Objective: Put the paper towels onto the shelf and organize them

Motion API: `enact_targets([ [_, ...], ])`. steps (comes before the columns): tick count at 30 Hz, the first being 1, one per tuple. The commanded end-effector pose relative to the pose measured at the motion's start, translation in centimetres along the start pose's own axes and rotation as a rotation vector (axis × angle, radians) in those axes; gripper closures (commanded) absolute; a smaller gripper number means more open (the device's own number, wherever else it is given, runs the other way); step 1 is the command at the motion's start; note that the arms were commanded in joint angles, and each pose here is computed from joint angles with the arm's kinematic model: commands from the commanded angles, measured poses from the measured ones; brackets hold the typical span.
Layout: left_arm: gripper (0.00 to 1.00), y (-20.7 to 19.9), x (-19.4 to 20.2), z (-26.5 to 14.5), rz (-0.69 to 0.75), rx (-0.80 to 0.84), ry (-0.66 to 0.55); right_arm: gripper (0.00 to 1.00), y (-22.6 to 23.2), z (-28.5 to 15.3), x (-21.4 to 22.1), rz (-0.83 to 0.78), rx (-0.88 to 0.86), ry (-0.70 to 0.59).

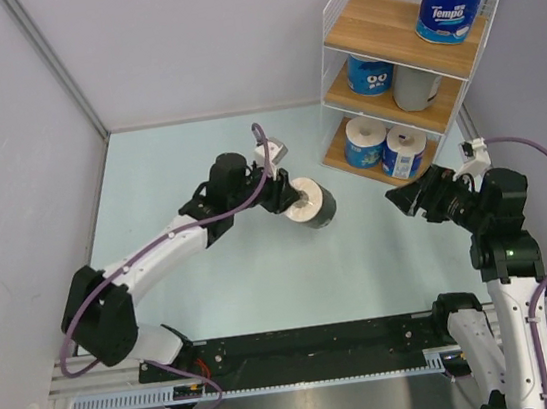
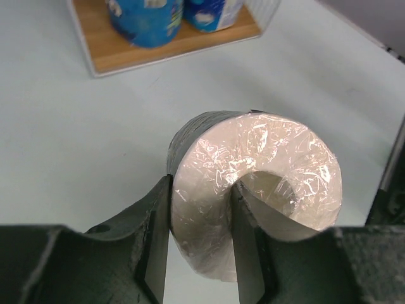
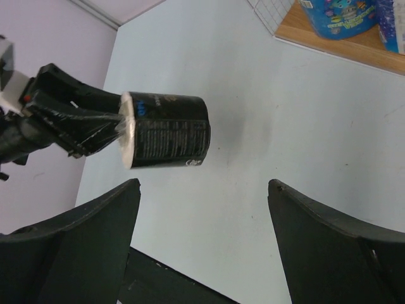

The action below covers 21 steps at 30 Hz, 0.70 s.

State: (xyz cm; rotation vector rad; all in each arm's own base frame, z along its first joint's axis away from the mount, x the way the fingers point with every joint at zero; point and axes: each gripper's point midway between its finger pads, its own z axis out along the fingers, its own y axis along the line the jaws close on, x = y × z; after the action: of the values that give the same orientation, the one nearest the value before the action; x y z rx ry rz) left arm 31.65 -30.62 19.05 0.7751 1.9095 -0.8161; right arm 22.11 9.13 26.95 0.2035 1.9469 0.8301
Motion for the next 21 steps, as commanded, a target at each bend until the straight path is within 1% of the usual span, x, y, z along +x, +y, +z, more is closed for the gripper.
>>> enact_targets([
  [1,0.59,-4.6,-7.0,-2.0,0.124,0.051,-0.19,0.14,0.2,-0.6,-0.1,-0.025,0.008,-0.025],
  [3,0.59,-6.5,-8.4,-2.4,0.151,0.071,-0.219,0.14,0.1,-0.8,-0.1,-0.026,0.013,-0.031],
  [4,0.59,-7.0,-10.1,-2.9,0.167,0.055,-0.256,0.14,0.1,-0.8,-0.1,-0.026,0.013,-0.031],
  [6,0.59,-8.7,-11.4,-3.1,0.187,0.067,-0.279,0.14,0.2,-0.9,0.0,-0.023,0.013,-0.031],
  [7,0.59,-9.2,-12.9,-3.5,0.201,0.059,-0.304,0.14,0.2,-0.9,0.1,-0.02,0.013,-0.028],
  [9,0.59,-10.2,-14.5,-3.8,0.216,0.047,-0.332,0.14,0.3,-1.0,0.1,-0.015,0.01,-0.029],
  [10,0.59,-10.7,-16.2,-4.3,0.229,0.047,-0.368,0.14,0.3,-1.0,0.2,-0.014,0.012,-0.027],
  [11,0.6,-10.7,-16.1,-4.1,0.227,0.039,-0.351,0.14,0.3,-1.1,0.1,-0.014,0.01,-0.029],
  [12,0.61,-10.9,-16.8,-4.2,0.229,0.027,-0.365,0.14,0.4,-1.1,0.2,-0.012,0.009,-0.028],
  [13,0.61,-11.2,-18.2,-4.7,0.234,0.027,-0.392,0.14,0.4,-1.2,0.2,-0.013,0.01,-0.03],
  [15,0.62,-10.9,-19.4,-4.6,0.231,-0.002,-0.41,0.14,0.4,-1.3,0.3,-0.01,0.011,-0.028],
  [16,0.62,-11.1,-21.0,-5.3,0.237,-0.011,-0.441,0.14,0.4,-1.3,0.4,-0.009,0.012,-0.027],
  [18,0.62,-10.9,-22.2,-5.0,0.231,-0.03,-0.455,0.14,0.3,-1.4,0.4,-0.008,0.018,-0.028],
  [19,0.62,-11.0,-24.3,-6.1,0.256,-0.054,-0.496,0.14,0.2,-1.4,0.5,-0.01,0.022,-0.028],
  [20,0.62,-11.0,-25.3,-6.3,0.259,-0.063,-0.511,0.14,0.1,-1.4,0.4,-0.01,0.026,-0.03],
  [21,0.62,-10.7,-25.6,-5.5,0.259,-0.078,-0.505,0.14,0.1,-1.4,0.5,-0.007,0.03,-0.028],
])
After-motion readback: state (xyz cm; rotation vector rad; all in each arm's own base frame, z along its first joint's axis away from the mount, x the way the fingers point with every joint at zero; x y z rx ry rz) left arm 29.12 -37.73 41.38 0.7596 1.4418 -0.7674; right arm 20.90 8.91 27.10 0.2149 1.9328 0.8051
